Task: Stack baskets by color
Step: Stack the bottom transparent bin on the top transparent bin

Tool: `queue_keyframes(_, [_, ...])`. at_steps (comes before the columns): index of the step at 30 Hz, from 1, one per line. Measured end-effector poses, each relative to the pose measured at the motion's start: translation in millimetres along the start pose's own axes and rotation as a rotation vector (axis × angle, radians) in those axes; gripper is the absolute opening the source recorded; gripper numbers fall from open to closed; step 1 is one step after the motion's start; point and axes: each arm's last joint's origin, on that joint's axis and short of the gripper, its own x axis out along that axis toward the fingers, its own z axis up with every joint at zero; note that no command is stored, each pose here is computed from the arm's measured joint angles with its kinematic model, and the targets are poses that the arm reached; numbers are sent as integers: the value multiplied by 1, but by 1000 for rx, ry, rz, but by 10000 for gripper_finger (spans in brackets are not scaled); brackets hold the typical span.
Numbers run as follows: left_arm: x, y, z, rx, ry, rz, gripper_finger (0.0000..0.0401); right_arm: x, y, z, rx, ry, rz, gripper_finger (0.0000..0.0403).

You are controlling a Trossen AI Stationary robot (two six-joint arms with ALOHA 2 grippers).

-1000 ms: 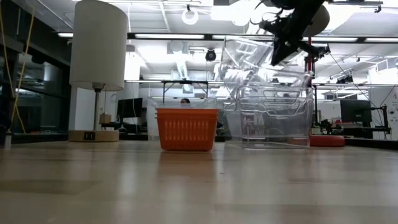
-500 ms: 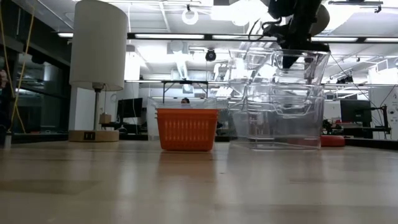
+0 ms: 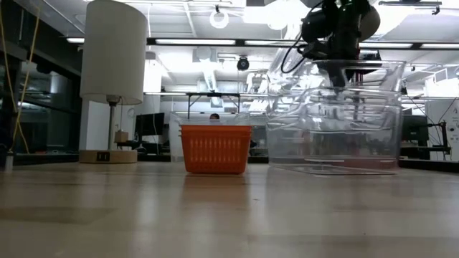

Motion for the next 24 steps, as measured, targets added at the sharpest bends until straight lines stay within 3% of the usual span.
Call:
queue_keyframes(10, [0, 0, 0, 0, -3, 14, 138, 23, 2, 9, -15, 61, -62, 0])
queue_keyframes(18, [0, 1, 0, 0, -4, 17, 138, 23, 4, 15, -74, -49, -90, 1])
queue_keyframes(24, [0, 1, 0, 1, -2, 19, 138, 21, 5, 14, -153, -68, -101, 53])
